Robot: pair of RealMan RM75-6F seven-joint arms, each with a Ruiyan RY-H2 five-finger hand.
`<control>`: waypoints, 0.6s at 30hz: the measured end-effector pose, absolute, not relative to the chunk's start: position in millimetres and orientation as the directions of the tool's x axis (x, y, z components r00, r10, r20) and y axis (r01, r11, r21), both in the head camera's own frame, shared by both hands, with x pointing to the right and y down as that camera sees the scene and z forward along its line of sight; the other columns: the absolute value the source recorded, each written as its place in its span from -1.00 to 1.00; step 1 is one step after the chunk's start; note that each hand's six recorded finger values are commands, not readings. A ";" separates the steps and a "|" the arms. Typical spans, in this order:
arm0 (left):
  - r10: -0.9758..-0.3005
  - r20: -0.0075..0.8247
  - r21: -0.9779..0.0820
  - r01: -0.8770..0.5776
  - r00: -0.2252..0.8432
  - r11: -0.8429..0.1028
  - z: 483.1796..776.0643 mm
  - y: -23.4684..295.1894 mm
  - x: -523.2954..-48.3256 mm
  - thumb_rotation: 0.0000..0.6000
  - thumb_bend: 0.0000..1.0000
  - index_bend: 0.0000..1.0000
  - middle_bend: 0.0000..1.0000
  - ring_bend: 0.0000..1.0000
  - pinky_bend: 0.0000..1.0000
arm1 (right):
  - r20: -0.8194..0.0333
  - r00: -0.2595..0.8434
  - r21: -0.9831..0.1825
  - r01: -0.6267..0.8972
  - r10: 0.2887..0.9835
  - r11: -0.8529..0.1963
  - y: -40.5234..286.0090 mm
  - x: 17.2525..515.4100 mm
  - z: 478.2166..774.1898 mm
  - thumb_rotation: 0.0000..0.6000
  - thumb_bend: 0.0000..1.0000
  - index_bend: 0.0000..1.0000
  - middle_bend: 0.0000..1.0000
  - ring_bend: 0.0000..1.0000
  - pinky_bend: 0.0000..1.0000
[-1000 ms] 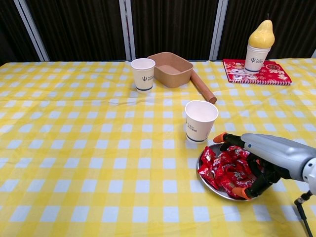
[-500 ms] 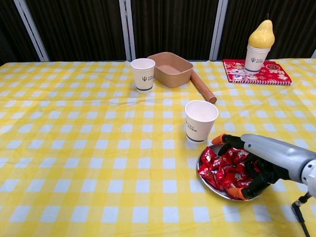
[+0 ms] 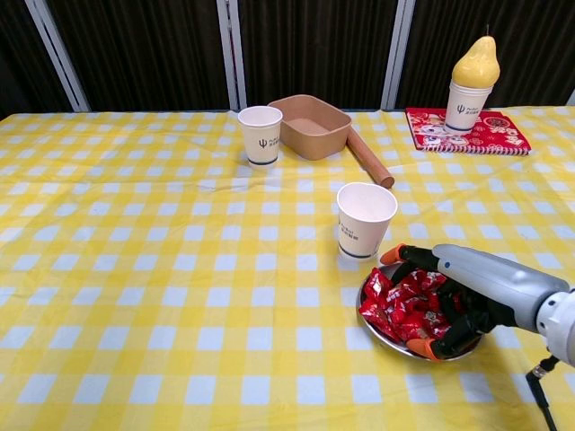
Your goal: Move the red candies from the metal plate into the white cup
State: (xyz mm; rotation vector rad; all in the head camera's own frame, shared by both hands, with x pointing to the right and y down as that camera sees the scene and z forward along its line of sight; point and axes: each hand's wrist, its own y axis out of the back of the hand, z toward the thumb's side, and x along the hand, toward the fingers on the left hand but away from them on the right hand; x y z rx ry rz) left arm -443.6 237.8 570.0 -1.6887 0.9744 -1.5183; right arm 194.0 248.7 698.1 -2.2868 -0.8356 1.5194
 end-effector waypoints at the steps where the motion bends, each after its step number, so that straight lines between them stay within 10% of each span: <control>1: -0.862 0.504 -0.857 -0.099 0.049 -0.506 570.0 237.9 -443.6 1.00 -1.00 -1.00 -1.00 -1.00 -1.00 | -0.750 0.282 -0.516 0.316 0.598 -0.796 248.5 194.4 699.1 1.00 -0.35 -0.49 -0.34 0.45 0.80; 18: -0.862 0.504 -0.856 -0.100 0.052 -0.507 570.0 238.0 -442.9 1.00 -1.00 -1.00 -1.00 -1.00 -1.00 | -0.761 0.252 -0.498 0.363 0.597 -0.788 248.6 204.8 716.0 1.00 -0.25 -0.15 0.04 0.45 0.80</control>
